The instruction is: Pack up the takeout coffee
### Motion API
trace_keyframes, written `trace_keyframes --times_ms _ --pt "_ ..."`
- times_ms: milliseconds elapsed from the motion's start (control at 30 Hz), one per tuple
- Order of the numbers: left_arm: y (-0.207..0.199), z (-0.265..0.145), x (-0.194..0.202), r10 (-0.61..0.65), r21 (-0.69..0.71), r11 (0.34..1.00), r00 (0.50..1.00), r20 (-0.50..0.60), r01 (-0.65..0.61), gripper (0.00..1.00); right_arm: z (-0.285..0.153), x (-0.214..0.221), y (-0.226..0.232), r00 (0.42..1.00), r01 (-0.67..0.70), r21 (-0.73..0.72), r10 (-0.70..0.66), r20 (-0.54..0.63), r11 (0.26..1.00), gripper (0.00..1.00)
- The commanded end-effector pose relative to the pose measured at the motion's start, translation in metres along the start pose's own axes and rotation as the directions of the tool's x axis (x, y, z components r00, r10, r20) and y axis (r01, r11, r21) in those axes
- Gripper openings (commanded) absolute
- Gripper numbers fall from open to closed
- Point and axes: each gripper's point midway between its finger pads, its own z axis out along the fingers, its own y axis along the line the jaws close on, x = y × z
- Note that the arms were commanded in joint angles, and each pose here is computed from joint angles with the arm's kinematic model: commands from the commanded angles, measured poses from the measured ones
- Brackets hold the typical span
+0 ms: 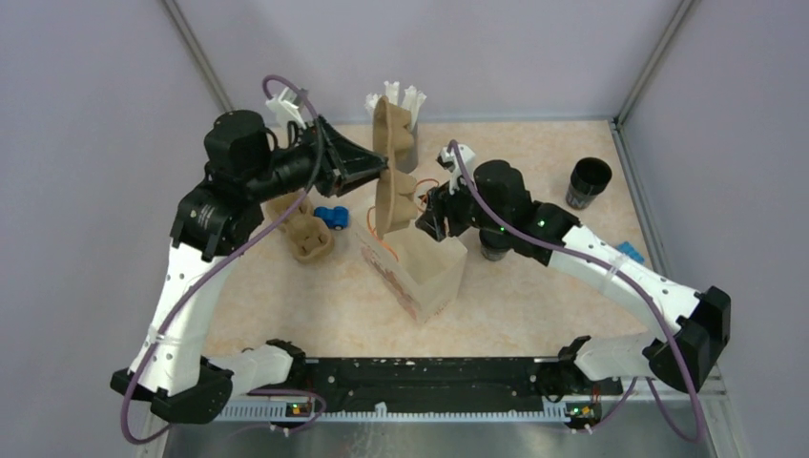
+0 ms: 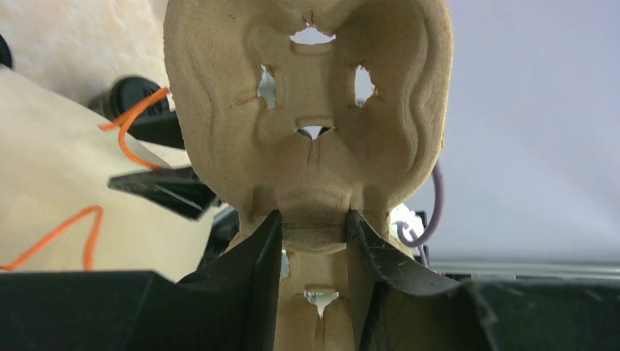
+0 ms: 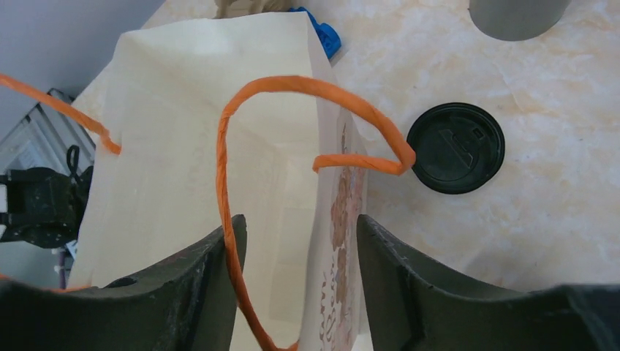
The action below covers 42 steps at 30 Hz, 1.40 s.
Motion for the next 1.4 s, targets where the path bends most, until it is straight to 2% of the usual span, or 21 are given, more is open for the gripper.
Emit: trace_keyframes --times_ms 0,100,133,300,433,600,867,1133,1367 --pt "-0.01 0.019 0.002 0.011 0.021 1.0 0.997 0.07 -0.013 0.25 -0.011 -0.053 0.012 0.983 -0.043 -0.013 0.045 0.176 0.999 0.5" --pt "-0.004 0.029 0.015 -0.015 0.023 1.0 0.999 0.046 0.014 0.25 -0.016 -0.054 0.01 0.975 -0.098 -0.001 0.097 0.2 0.995 0.31" --pt "-0.002 0.032 0.018 -0.024 0.026 0.999 0.999 0.044 0.023 0.25 -0.018 -0.054 0.009 0.972 -0.117 0.002 0.114 0.207 0.993 0.21" --pt "0.0 0.046 0.038 -0.03 0.038 0.999 0.999 0.022 0.029 0.24 -0.027 -0.051 0.006 0.95 -0.222 0.02 0.212 0.229 0.975 0.01" --pt "-0.001 0.054 0.045 -0.035 0.064 0.997 0.999 0.024 0.033 0.23 -0.029 -0.053 0.003 0.934 -0.276 0.033 0.26 0.243 0.961 0.0" --pt "0.023 0.056 0.052 -0.07 -0.019 0.997 0.996 0.059 0.071 0.23 -0.028 -0.051 0.002 0.923 -0.318 0.036 0.301 0.239 0.947 0.0" --pt "0.059 0.054 0.061 -0.096 -0.122 0.987 0.992 0.076 0.105 0.23 -0.032 -0.043 -0.001 0.92 -0.331 0.046 0.311 0.24 0.943 0.0" --pt "0.078 0.06 0.069 -0.072 -0.198 0.977 0.997 0.041 0.079 0.23 -0.035 -0.04 -0.001 0.925 -0.317 0.048 0.298 0.234 0.947 0.0" --pt "0.092 0.06 0.062 -0.032 -0.269 0.962 0.997 0.075 0.051 0.23 -0.038 -0.036 0.001 0.933 -0.299 0.038 0.284 0.222 0.953 0.0"
